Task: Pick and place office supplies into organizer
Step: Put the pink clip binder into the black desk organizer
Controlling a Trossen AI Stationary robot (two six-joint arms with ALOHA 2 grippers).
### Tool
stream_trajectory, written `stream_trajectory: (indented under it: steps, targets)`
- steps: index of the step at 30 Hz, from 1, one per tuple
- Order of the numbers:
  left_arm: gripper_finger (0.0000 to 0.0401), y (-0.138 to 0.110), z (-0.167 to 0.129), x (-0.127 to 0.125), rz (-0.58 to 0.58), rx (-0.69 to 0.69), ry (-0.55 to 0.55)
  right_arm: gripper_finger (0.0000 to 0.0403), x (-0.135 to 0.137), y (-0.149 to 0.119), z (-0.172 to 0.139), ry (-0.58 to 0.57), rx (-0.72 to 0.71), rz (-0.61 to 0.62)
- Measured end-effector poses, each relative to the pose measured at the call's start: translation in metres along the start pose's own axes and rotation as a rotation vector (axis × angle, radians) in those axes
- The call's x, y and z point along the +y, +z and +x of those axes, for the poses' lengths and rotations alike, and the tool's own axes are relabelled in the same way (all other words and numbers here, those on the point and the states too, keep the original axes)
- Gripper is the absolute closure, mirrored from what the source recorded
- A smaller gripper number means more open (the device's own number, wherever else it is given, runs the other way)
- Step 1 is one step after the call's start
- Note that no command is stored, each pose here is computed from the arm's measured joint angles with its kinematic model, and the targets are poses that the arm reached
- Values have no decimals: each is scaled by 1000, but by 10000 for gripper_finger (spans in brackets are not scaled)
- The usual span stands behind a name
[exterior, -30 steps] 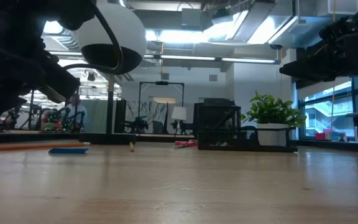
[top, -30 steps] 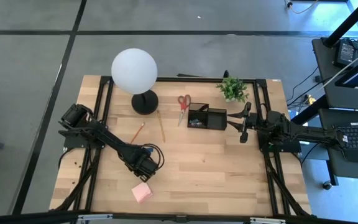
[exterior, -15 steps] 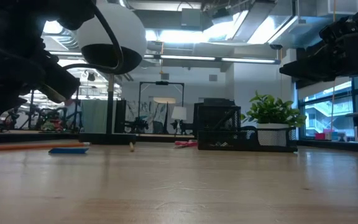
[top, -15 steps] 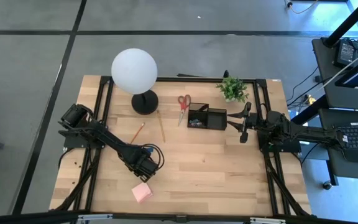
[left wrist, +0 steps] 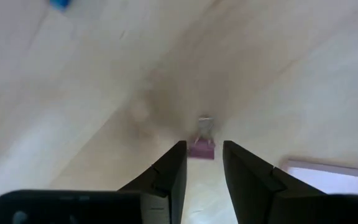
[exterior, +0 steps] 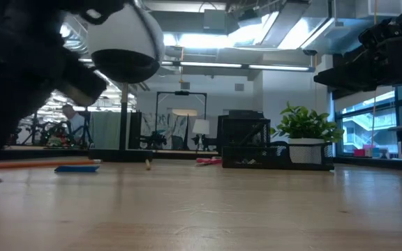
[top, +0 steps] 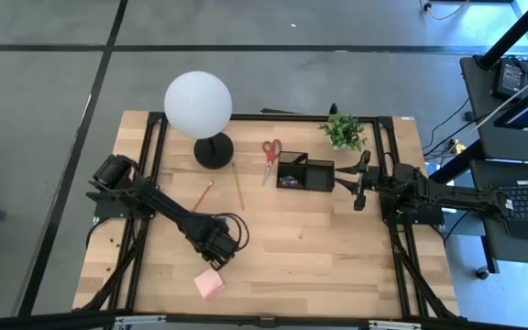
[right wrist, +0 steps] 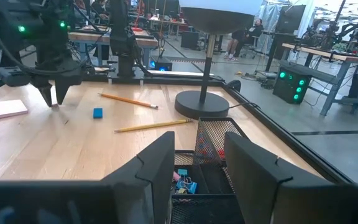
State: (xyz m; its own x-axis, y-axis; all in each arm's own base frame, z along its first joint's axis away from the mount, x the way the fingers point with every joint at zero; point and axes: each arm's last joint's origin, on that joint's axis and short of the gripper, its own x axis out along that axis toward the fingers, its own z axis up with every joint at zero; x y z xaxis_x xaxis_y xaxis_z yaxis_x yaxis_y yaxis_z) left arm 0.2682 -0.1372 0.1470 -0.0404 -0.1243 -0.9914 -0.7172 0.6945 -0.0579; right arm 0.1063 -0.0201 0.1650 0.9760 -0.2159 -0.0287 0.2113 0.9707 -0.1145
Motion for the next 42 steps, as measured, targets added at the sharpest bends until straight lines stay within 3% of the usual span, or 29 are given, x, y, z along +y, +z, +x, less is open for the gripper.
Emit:
stream_trajectory:
  steps: [12,21,27,34,42]
  targets:
    - [302,31,-34,-14,121,-117,-78,258,0,0,0,0,-1,5]
    - [302,33,-37,-12,128,40,-139,258,0,0,0,0,0,6]
    - [301,30,-36,-2,76,62,-35,258,0,0,0,0,0,5]
    - [301,25,-35,-6,170,50,-43,258,0,0,0,0,0,6]
    - [301,21,-27,-8,157,75,-5,258,0,0,0,0,0,3]
